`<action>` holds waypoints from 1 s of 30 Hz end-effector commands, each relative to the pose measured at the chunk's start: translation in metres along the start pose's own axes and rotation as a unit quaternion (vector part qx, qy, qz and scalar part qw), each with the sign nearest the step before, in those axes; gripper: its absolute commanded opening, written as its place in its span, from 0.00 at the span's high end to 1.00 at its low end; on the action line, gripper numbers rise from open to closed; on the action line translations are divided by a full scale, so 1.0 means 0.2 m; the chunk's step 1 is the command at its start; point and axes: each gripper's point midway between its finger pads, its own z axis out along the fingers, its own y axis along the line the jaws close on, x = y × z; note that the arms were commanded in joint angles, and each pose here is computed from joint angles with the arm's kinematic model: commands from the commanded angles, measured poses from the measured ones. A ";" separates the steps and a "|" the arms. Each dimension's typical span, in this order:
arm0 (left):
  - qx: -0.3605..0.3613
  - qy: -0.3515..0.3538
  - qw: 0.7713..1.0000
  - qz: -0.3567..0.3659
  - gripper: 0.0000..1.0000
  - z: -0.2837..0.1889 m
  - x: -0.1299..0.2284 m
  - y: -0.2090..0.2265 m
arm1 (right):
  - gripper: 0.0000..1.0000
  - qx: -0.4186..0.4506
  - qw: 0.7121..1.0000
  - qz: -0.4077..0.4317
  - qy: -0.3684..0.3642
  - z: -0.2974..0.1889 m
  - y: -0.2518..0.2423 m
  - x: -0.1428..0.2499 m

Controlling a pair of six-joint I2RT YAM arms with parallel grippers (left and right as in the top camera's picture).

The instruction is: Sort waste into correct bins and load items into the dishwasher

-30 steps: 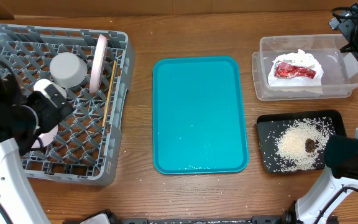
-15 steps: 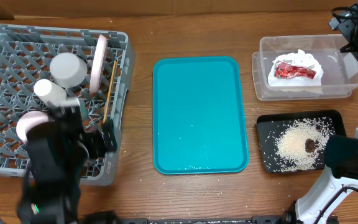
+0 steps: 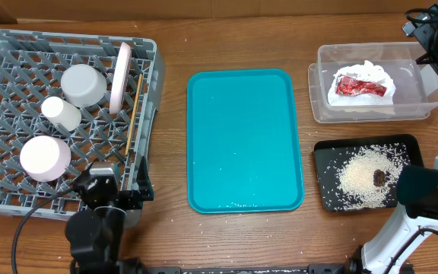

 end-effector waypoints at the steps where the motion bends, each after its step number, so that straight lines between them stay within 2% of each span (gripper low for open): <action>1: 0.003 -0.034 0.999 0.014 0.00 0.03 0.04 0.00 | 0.00 -0.009 1.000 0.003 -0.015 -0.06 0.00 -0.03; 9: 0.022 -0.103 0.994 0.023 0.00 0.05 0.04 -0.06 | 0.00 -0.009 1.000 0.003 -0.015 -0.06 0.00 -0.03; 17: 0.028 -0.137 0.990 0.024 0.00 0.06 0.06 -0.08 | 0.00 -0.009 1.000 0.003 -0.015 -0.06 0.00 -0.03; 30: 0.028 -0.096 0.995 0.023 0.00 0.08 0.16 -0.07 | 0.00 -0.009 1.000 0.003 -0.015 -0.06 0.00 -0.03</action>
